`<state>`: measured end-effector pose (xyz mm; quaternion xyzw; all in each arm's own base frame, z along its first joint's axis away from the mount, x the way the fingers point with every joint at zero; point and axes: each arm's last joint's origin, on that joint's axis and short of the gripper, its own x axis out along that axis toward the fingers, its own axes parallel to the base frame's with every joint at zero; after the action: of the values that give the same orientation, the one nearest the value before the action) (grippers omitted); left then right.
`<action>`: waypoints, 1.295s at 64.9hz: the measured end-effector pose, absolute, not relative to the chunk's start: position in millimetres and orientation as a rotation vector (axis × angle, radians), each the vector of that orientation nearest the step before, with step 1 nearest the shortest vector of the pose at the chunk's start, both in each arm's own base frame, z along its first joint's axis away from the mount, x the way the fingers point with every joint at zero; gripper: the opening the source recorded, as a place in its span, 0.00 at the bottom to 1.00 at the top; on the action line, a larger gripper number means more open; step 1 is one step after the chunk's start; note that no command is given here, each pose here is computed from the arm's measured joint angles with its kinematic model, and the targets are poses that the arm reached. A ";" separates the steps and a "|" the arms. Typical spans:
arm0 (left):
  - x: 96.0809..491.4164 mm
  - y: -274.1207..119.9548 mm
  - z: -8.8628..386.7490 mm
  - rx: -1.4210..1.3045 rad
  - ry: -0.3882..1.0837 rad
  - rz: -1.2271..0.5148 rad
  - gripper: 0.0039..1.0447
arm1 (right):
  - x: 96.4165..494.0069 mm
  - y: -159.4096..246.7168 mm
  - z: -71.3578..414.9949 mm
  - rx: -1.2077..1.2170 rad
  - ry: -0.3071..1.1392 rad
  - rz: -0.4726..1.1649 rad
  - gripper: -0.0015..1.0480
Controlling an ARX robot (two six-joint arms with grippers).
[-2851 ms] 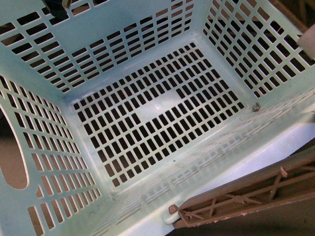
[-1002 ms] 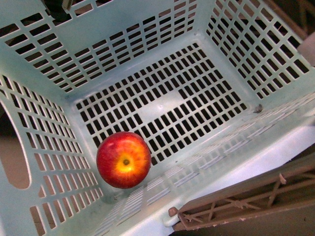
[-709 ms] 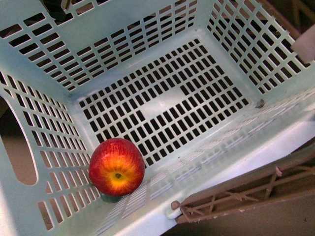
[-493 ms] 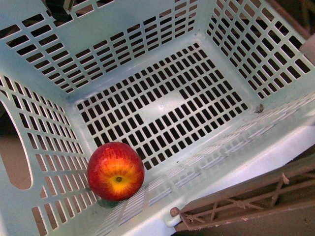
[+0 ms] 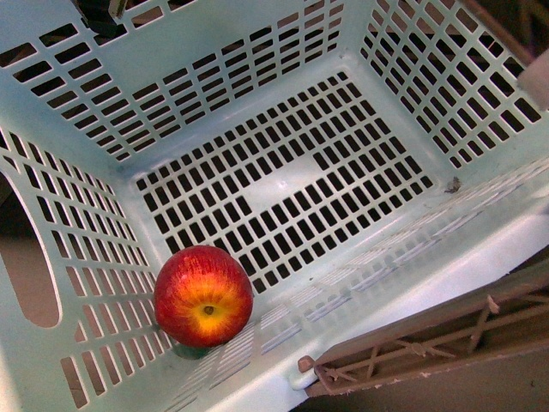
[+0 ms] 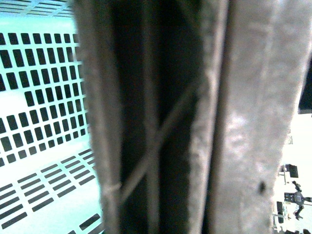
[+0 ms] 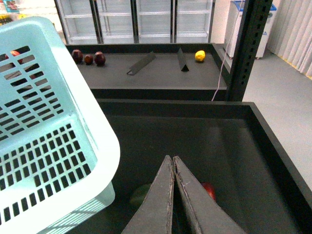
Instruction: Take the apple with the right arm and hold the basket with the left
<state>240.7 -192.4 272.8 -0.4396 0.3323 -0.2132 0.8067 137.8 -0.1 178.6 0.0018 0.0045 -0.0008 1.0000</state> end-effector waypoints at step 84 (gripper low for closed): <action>240.7 -192.4 272.8 -0.941 0.711 -0.456 0.13 | 97.9 -0.1 168.9 0.003 -0.006 -0.001 0.02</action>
<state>240.7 -192.4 272.8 -0.4396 0.3323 -0.2132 0.8067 97.9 -0.1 168.9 0.0016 -0.0030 -0.0006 1.0000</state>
